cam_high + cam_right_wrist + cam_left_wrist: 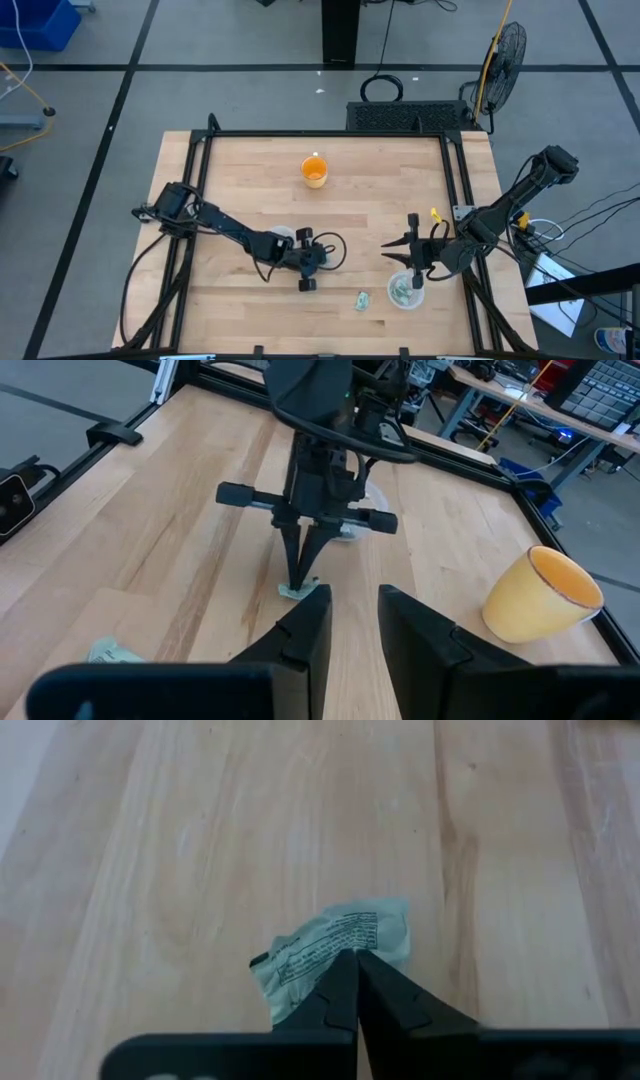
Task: Pick and place Stevia / Truvia into bins
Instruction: Put the white stevia packet into the top transparent container
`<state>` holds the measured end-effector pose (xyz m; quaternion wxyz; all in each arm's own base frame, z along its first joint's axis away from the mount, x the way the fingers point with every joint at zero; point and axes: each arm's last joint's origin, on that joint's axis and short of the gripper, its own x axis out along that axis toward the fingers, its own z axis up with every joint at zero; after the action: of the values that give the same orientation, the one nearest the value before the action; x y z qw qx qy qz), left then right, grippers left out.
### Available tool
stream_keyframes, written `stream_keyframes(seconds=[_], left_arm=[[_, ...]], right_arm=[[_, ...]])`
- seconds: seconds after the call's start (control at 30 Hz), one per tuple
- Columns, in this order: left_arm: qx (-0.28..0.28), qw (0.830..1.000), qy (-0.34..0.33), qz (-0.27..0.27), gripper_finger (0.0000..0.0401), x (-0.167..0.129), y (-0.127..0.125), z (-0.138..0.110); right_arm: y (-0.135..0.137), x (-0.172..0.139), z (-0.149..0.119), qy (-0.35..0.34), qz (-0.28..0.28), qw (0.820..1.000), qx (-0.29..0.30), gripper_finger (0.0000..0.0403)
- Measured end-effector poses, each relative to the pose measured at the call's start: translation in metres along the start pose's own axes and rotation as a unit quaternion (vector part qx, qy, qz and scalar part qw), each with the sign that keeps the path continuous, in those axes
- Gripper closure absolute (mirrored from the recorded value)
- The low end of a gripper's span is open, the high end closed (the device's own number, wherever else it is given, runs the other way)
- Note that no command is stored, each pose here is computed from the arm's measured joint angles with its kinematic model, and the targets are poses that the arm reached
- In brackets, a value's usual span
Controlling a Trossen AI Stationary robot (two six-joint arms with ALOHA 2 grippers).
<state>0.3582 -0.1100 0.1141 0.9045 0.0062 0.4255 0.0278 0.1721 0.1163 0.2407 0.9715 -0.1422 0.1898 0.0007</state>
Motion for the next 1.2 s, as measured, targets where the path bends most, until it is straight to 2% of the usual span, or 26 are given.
stream_keyframes(seconds=[0.13,0.27,0.43,0.57,0.7,0.9,1.03,1.2], left_arm=[[0.018,1.000,-0.008,-0.004,0.0397,-0.007,-0.004,0.003],[0.029,0.999,-0.022,-0.004,0.0398,-0.029,-0.006,0.019],[0.043,0.998,0.005,0.045,0.0396,-0.067,-0.002,0.027],[0.020,0.996,0.044,0.080,0.0398,-0.102,0.005,0.022],[-0.033,0.988,0.098,0.111,0.0396,-0.124,0.010,0.009],[-0.093,0.979,0.140,0.116,0.0390,-0.122,0.005,-0.014],[-0.097,0.981,0.130,0.111,0.0382,-0.109,0.006,-0.024],[-0.101,0.982,0.124,0.101,0.0381,-0.102,0.013,-0.026]], right_arm=[[0.000,0.000,0.000,0.000,0.000,1.000,0.000,0.0324],[0.000,0.000,0.000,0.001,0.000,1.000,0.000,0.0324],[0.000,0.000,0.000,0.002,0.000,1.000,-0.001,0.0324],[0.000,0.000,0.000,0.002,0.000,1.000,-0.001,0.0324],[0.000,0.000,-0.001,0.005,0.000,1.000,-0.004,0.0325],[0.000,0.000,-0.002,0.008,0.000,1.000,-0.006,0.0324],[0.000,0.001,-0.002,0.009,0.001,1.000,0.006,0.0325],[0.006,0.004,-0.004,0.019,0.046,0.998,0.025,0.0317]])
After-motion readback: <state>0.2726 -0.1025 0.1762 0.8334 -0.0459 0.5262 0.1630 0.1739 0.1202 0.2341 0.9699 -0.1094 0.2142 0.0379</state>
